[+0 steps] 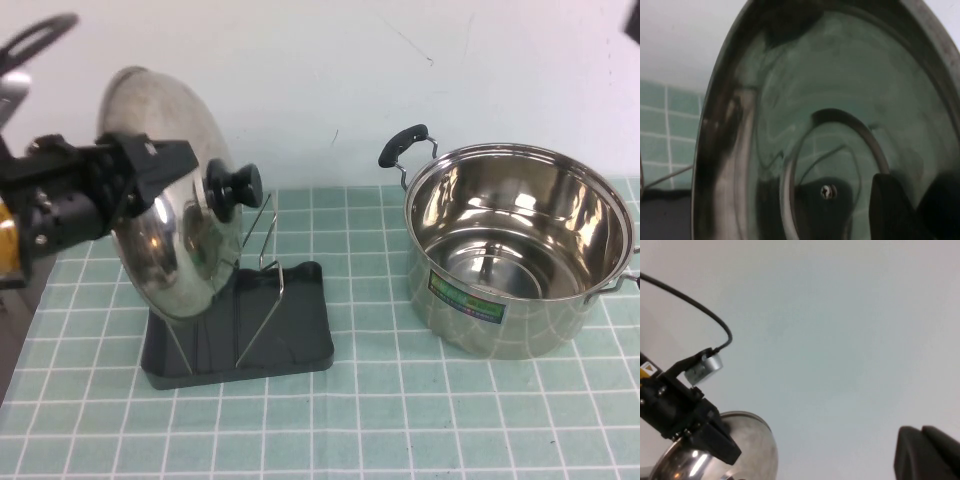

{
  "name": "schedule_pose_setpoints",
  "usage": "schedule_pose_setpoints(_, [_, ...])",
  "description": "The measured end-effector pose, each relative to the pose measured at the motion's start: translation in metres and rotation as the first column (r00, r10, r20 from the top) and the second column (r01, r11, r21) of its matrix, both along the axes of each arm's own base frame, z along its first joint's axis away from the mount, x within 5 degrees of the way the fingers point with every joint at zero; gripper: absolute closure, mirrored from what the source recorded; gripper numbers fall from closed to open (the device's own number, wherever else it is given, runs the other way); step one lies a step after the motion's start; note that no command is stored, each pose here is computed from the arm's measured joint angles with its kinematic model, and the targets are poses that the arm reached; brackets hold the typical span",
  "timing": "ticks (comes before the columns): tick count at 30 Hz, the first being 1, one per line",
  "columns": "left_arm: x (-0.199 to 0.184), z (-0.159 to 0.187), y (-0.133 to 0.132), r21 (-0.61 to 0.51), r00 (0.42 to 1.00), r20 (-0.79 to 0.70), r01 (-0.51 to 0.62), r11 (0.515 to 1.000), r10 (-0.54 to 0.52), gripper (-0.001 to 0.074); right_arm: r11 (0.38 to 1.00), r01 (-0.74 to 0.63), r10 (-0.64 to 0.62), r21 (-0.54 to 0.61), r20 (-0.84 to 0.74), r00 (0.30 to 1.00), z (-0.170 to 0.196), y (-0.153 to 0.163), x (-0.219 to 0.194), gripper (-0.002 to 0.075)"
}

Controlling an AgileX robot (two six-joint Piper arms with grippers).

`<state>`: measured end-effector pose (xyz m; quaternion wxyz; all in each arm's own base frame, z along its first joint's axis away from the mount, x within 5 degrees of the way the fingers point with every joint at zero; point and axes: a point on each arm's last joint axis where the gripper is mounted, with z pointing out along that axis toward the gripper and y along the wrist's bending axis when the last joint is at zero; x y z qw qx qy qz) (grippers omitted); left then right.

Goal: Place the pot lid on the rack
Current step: Place the pot lid on the pot rack

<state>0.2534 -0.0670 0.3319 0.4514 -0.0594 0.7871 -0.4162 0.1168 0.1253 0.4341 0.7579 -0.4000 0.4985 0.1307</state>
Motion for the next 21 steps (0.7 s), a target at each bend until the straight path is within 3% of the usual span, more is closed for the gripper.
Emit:
schedule_pose_setpoints(5, [0.01, -0.019, -0.022, 0.06, 0.999, -0.043, 0.012, 0.998, -0.01, 0.0566, 0.999, 0.041, -0.042, -0.004, -0.041, 0.998, -0.011, -0.009, -0.003, 0.0726])
schedule_pose_setpoints(12, [0.012, -0.035, -0.054, 0.279, 1.0, 0.014, -0.014, 0.96, 0.011, 0.0566, 0.999, 0.047, -0.048, -0.021, -0.063, 0.997, -0.019, -0.008, -0.001, 0.0727])
schedule_pose_setpoints(21, [0.02, -0.056, -0.066, 0.363, 1.0, -0.013, 0.003, 0.932, 0.002, 0.0566, 0.999, 0.047, -0.048, -0.022, -0.063, 0.997, -0.019, -0.008, -0.001, 0.0727])
